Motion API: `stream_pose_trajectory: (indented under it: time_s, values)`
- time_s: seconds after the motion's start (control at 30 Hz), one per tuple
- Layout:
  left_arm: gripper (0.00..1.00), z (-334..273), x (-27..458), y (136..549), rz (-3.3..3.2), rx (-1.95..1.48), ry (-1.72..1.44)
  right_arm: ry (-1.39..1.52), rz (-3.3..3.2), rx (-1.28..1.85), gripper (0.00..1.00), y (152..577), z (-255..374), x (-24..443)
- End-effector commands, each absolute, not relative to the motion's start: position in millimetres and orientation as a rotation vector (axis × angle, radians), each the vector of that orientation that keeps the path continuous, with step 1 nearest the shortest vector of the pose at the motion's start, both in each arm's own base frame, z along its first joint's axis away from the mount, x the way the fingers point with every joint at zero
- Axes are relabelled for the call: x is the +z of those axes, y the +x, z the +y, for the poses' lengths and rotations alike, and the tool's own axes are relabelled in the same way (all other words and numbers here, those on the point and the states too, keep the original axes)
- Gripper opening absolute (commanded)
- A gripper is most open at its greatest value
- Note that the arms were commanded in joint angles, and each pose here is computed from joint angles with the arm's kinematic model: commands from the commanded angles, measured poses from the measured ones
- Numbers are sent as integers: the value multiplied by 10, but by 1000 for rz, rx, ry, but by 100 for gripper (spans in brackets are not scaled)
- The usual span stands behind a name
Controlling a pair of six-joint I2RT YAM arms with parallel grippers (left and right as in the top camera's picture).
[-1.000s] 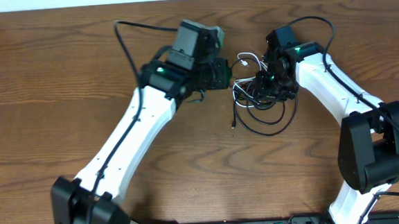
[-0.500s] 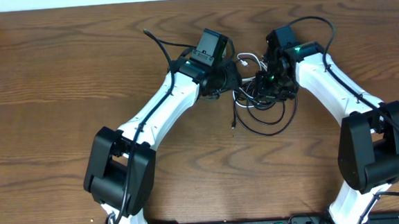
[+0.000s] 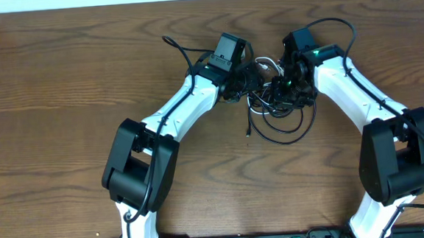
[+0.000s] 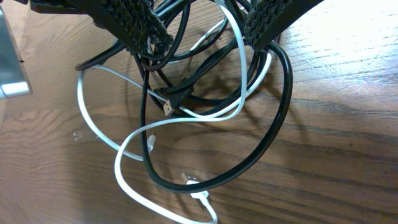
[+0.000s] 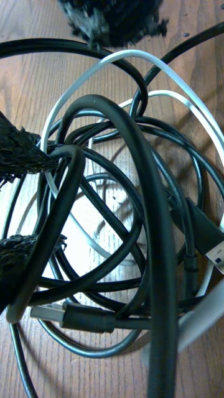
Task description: Untangle cables
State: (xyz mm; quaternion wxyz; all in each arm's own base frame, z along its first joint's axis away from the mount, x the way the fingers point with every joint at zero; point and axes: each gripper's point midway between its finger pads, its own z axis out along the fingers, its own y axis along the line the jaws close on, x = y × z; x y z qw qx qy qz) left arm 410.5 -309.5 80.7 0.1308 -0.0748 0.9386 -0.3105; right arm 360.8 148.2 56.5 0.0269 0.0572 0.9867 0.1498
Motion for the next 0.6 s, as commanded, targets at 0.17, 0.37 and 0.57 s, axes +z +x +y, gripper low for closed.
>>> stream_pose_trajectory:
  time_s: [0.17,0.37,0.57]
  values:
    - [51,-3183,659,4001,2774,-909,-191,179,3055,465,30,3562,1486,577]
    - [51,-3288,546,3900,2806,-901,-160,179,3055,465,30,3561,1486,577]
    - [51,-3363,543,3833,2814,-904,-133,179,3055,465,30,3561,1486,577]
